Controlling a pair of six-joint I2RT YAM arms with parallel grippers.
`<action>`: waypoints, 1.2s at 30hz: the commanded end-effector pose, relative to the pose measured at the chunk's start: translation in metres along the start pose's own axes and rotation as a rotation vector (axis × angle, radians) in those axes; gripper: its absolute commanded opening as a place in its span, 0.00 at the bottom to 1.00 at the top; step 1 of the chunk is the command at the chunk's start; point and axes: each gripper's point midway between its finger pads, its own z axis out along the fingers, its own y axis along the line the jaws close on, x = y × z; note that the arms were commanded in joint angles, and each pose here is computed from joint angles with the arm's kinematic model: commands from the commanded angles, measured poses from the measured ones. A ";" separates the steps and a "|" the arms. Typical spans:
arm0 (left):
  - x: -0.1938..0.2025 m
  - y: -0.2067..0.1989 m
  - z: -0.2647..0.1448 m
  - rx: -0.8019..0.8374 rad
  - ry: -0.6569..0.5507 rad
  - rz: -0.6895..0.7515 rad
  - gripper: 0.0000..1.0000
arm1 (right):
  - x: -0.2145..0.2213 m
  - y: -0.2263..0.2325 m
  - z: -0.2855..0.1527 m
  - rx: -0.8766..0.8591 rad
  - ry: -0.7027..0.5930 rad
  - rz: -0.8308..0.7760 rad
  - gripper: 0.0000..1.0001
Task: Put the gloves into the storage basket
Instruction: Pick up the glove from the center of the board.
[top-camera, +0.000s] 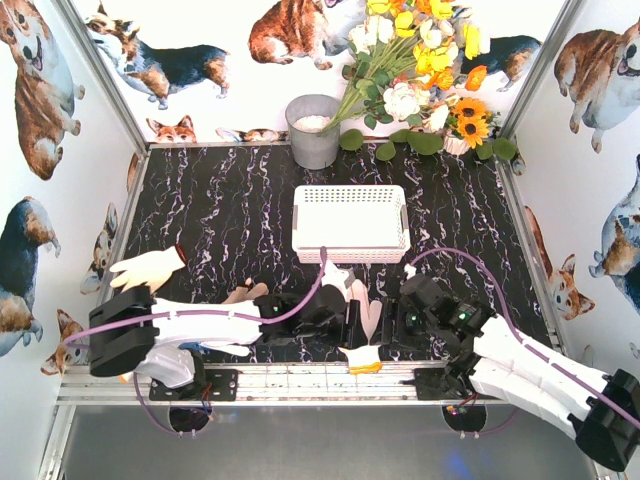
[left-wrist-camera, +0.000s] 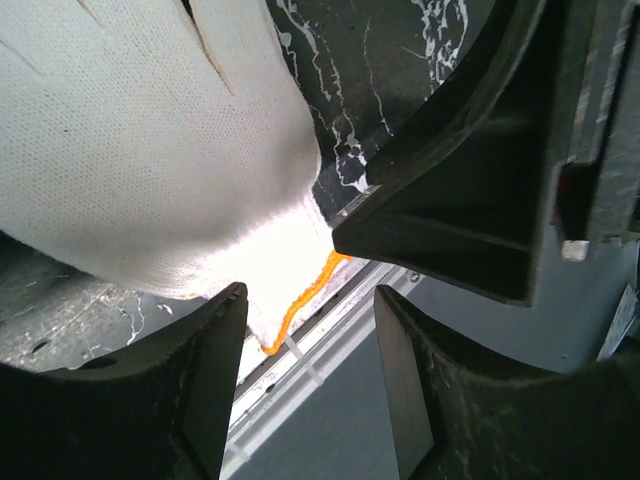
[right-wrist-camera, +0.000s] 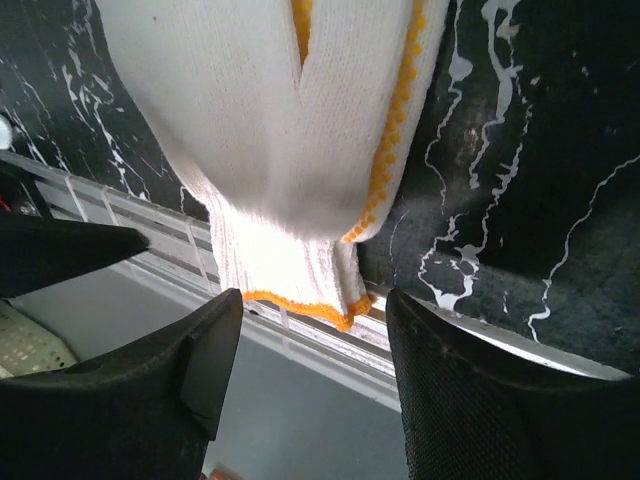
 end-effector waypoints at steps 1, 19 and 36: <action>-0.005 -0.017 0.012 0.062 -0.005 0.019 0.47 | -0.013 0.018 -0.002 -0.108 -0.020 -0.041 0.62; 0.033 0.025 0.042 0.025 0.114 0.044 0.32 | -0.003 0.010 0.021 -0.186 -0.011 0.067 0.63; 0.045 0.047 0.039 -0.044 0.143 0.014 0.30 | 0.026 0.006 0.030 -0.300 0.078 0.166 0.59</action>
